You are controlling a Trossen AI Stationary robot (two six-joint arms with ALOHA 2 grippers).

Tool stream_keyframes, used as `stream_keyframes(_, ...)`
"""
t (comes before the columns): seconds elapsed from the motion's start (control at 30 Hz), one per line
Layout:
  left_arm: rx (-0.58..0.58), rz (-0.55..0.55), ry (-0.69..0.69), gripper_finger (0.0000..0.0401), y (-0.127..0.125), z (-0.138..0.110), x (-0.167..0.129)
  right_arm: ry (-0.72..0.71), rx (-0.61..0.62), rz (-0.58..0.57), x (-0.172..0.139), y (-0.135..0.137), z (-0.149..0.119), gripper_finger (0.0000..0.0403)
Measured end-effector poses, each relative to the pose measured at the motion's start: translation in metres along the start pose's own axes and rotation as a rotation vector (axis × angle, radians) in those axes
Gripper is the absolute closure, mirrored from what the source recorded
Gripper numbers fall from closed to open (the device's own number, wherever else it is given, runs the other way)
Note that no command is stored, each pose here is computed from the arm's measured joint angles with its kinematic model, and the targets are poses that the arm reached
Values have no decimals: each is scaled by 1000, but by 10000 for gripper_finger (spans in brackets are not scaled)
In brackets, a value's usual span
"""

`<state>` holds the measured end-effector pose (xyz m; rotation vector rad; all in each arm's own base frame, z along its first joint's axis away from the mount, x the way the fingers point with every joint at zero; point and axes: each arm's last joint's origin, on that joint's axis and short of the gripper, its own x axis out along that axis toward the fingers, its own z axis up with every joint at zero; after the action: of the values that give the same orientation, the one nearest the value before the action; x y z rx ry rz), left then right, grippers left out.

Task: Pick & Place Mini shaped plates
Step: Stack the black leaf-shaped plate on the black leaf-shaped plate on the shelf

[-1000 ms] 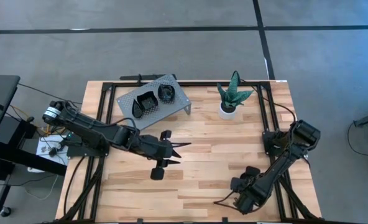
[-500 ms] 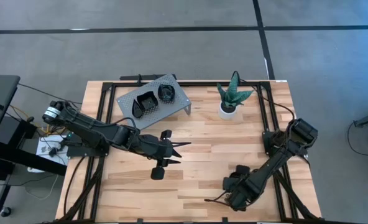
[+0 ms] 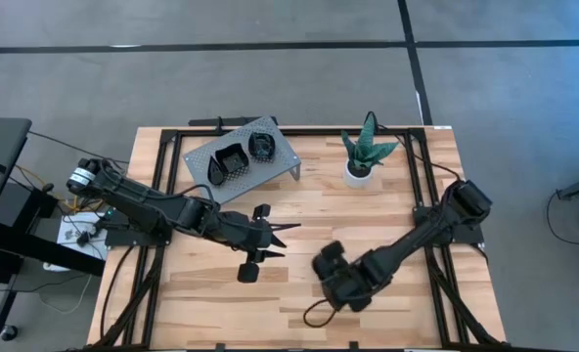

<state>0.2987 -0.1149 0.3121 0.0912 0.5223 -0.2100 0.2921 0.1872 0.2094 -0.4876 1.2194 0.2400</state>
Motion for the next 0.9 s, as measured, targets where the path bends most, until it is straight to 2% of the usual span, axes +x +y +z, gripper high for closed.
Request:
stream_keyframes(0.13,-12,0,6,302,0,-1,0,19,-405,-140,-2,-18,5,401)
stream_keyframes(0.2,-8,-3,20,302,-2,-2,0,80,-587,-235,-1,-28,4,400)
stream_keyframes(0.3,1,-14,39,302,-6,-4,-2,208,-754,-362,-1,-46,1,399)
stream_keyframes(0.43,16,-9,37,302,-12,-3,-11,344,-829,-426,-9,-79,-7,401)
stream_keyframes(0.63,27,161,-45,302,-14,6,-46,331,-840,-481,-42,-137,-21,401)
stream_keyframes(0.73,12,183,-97,302,-11,11,-65,268,-869,-524,-60,-170,-29,402)
stream_keyframes(0.9,-11,181,-151,302,-7,16,-83,22,-986,-533,-75,-225,-42,401)
